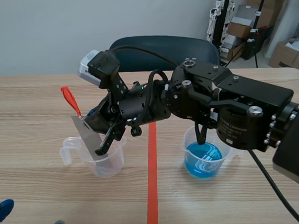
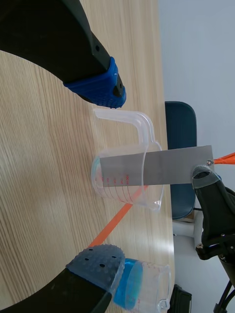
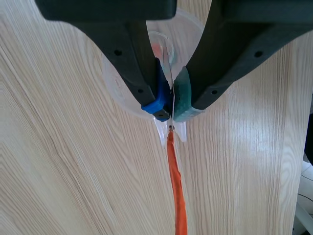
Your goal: Do the redox reaction experiment. put the plate into the left beaker
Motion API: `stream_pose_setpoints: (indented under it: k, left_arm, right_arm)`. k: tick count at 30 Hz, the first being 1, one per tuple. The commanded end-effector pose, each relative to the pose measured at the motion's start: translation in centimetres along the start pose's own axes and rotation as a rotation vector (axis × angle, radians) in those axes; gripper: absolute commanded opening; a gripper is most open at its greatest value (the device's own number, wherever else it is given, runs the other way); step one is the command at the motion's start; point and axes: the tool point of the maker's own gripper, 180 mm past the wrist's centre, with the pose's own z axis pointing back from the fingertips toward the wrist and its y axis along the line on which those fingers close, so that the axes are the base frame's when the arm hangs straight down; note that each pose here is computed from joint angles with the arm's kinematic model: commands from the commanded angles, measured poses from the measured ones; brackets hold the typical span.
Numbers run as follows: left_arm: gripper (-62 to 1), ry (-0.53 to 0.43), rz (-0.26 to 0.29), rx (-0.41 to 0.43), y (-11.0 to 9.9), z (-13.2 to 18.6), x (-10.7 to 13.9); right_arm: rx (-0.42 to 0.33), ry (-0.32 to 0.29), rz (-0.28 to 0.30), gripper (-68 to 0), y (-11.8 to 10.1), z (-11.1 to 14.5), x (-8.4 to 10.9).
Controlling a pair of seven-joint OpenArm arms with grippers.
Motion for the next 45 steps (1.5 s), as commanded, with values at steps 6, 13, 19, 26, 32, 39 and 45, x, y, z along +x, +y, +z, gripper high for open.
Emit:
stream_pose_setpoints:
  k: [6,13,19,26,32,39,45]
  left_arm:
    - [-2.2,-0.027,-0.011,-0.002,0.34,-0.24,0.64]
    - [-2.2,-0.027,-0.011,-0.002,0.34,-0.24,0.64]
    - [-2.2,-0.027,-0.011,-0.002,0.34,-0.24,0.64]
    - [-2.2,-0.027,-0.011,-0.002,0.34,-0.24,0.64]
    - [-2.2,-0.027,-0.011,-0.002,0.34,-0.24,0.64]
    - [-2.2,-0.027,-0.011,-0.002,0.34,-0.24,0.64]
    - [-2.2,-0.027,-0.011,-0.002,0.34,-0.24,0.64]
  right_arm:
    - [-0.018,-0.044,0.071,-51.7,-0.63,0.06,1.59]
    - [-0.054,-0.048,0.075,0.4,-1.3,0.15,1.63]
    - [-0.054,-0.054,0.075,0.4,-1.3,0.15,1.75]
    - [-0.054,-0.06,0.075,0.4,-1.29,0.16,1.86]
    - [-0.055,-0.059,0.076,0.4,-1.31,0.17,1.84]
    - [-0.055,-0.06,0.075,0.4,-1.31,0.17,1.85]
    - [-0.055,-0.06,0.075,0.4,-1.31,0.17,1.86]
